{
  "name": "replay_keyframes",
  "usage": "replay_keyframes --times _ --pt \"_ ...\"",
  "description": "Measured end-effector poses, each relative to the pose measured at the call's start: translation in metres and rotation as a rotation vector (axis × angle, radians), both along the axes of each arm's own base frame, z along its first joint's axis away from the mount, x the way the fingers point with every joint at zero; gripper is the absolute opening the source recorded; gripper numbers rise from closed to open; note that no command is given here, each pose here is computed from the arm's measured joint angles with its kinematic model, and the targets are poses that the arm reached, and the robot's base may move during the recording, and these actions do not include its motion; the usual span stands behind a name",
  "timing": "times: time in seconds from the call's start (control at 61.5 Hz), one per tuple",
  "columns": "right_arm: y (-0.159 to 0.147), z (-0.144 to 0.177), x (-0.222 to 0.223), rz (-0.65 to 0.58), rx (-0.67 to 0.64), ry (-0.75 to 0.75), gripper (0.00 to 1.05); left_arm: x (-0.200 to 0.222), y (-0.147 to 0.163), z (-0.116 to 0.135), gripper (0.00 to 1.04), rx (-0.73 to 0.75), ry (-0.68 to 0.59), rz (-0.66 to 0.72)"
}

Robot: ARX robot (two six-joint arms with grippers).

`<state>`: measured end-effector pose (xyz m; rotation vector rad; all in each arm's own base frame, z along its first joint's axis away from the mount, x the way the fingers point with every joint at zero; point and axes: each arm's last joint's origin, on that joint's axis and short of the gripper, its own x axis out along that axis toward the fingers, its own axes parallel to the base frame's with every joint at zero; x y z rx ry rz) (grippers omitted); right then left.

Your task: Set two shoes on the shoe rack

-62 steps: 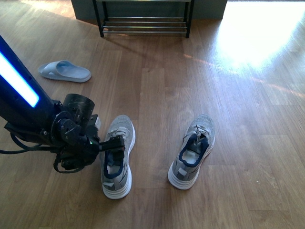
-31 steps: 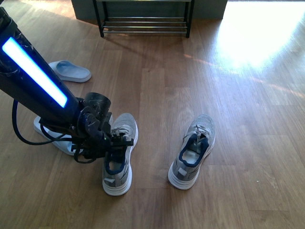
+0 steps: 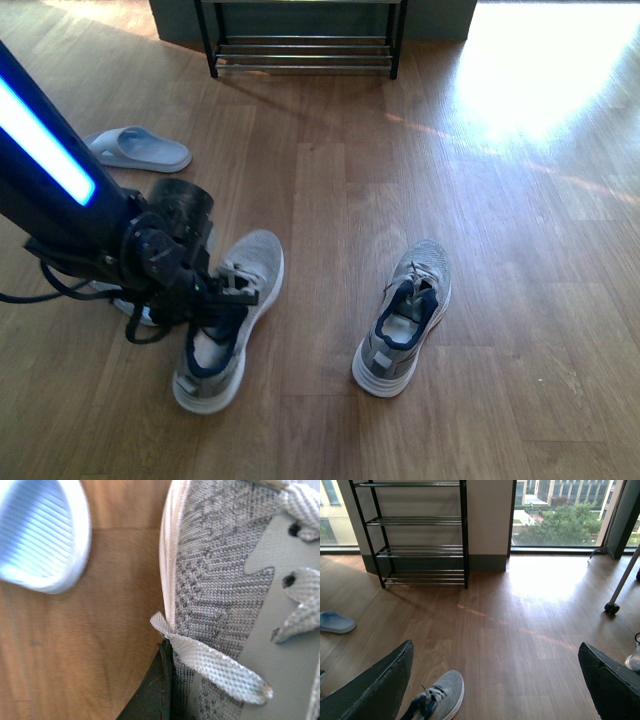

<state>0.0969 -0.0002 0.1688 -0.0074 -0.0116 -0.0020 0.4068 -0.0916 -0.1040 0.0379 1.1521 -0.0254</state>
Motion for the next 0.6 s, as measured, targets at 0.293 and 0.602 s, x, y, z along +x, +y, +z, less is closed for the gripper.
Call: replay_keyframes --times 0.293,0.602 --pt "0.0 0.0 0.0 0.0 0.0 0.0 0.96 -0.036 0.056 0.159 0.06 0.142 -0.475 0.241" --pt "0.0 0.0 0.0 0.0 0.0 0.0 0.96 -0.163 0.066 0.225 0.06 0.195 -0.616 0.283"
